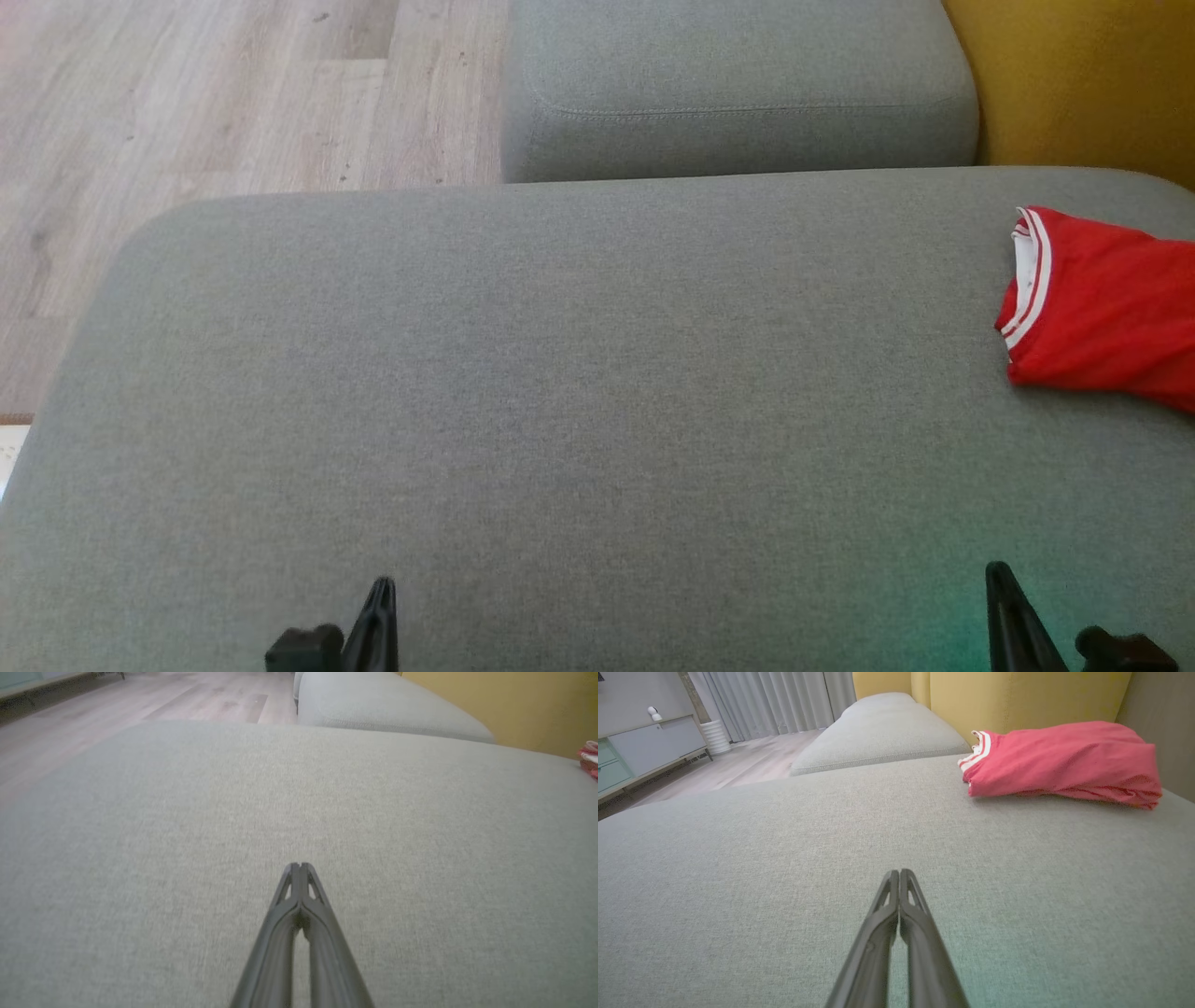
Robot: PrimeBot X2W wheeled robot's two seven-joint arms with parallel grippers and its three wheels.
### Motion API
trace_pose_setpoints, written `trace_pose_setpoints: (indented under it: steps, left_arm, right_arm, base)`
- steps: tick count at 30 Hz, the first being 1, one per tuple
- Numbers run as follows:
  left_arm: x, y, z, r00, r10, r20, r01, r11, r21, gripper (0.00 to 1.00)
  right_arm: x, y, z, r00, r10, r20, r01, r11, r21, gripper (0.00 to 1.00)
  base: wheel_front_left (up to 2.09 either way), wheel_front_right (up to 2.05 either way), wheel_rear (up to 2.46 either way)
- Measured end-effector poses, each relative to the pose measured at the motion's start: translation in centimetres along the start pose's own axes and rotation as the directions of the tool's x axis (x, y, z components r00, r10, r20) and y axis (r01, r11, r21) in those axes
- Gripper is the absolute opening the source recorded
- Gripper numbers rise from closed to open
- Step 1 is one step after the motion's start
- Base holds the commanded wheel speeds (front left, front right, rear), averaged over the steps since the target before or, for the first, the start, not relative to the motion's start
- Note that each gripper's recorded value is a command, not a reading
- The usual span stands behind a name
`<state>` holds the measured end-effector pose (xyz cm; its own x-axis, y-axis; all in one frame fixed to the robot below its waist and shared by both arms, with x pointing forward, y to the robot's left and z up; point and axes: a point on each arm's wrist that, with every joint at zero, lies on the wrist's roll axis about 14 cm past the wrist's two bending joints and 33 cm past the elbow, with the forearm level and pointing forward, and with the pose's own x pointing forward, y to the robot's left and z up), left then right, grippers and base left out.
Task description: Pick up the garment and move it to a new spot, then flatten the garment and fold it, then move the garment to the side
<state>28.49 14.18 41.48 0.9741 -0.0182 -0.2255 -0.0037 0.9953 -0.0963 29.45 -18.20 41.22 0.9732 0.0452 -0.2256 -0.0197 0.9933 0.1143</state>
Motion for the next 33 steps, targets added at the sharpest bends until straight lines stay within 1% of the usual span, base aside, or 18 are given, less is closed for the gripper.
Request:
trace_pose_setpoints:
  steps: [2,8,16,17,19,25,33]
  left_arm:
    - [-0.2,0.1,-0.5,1.000,0.007,-0.021,-0.008,1.000,-0.026,0.00]
    - [0.2,0.2,-0.3,1.000,0.013,-0.027,-0.015,0.995,-0.096,0.00]
    - [0.5,0.6,-0.4,0.999,0.021,-0.046,-0.029,0.981,-0.191,0.00]
    - [0.5,0.6,-0.4,0.999,0.021,-0.046,-0.029,0.981,-0.191,0.00]
    - [0.9,0.8,-0.1,0.999,0.025,-0.046,-0.034,0.974,-0.224,0.00]
    - [1.0,1.0,-0.2,0.998,0.030,-0.057,-0.045,0.958,-0.282,0.00]
    - [1.6,1.3,0.3,0.998,0.034,-0.061,-0.054,0.927,-0.371,0.00]
  right_arm:
    - [-0.1,-0.1,-0.3,1.000,-0.008,-0.011,0.008,1.000,0.023,0.00]
    - [0.0,-0.4,-0.3,1.000,-0.025,-0.019,0.027,0.995,0.091,0.00]
    - [0.4,-0.7,0.1,0.999,-0.044,-0.014,0.046,0.982,0.182,0.00]
    - [0.4,-0.7,0.1,0.999,-0.044,-0.014,0.046,0.982,0.182,0.00]
    - [0.4,-0.8,0.0,0.998,-0.052,-0.021,0.056,0.975,0.217,0.00]
    - [0.9,-1.0,0.5,0.998,-0.062,-0.012,0.063,0.960,0.273,0.00]
    - [1.3,-1.2,0.9,0.997,-0.077,-0.009,0.074,0.929,0.363,0.00]
  base:
    - [0.00,0.00,0.00]
    - [0.00,0.00,0.00]
    - [0.00,0.00,0.00]
    - [0.00,0.00,0.00]
    - [0.00,0.00,0.00]
    - [0.00,0.00,0.00]
    - [0.00,0.00,0.00]
